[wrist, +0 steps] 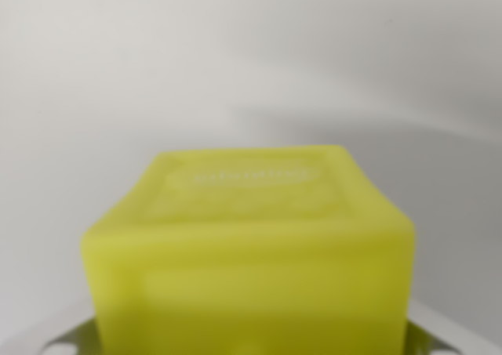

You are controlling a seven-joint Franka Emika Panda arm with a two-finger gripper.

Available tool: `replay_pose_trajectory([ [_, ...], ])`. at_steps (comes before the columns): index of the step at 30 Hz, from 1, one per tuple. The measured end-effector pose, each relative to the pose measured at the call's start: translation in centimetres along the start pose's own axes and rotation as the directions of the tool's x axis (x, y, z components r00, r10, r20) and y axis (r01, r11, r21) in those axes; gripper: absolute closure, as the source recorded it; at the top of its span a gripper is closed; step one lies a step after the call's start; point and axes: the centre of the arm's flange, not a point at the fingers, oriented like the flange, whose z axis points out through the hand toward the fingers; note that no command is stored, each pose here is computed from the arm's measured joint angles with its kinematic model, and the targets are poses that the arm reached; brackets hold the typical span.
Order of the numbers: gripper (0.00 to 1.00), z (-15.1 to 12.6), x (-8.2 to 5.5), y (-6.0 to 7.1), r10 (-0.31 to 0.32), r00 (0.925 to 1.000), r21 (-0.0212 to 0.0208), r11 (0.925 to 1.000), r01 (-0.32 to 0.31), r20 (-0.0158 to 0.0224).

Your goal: Pick yellow cube

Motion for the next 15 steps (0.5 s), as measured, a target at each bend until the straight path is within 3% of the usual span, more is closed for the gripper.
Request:
replay_pose_trajectory([
  [15,1.00,-3.8,0.0,0.0,0.000,1.0000,0.0001,1.0000,0.000,0.0001],
])
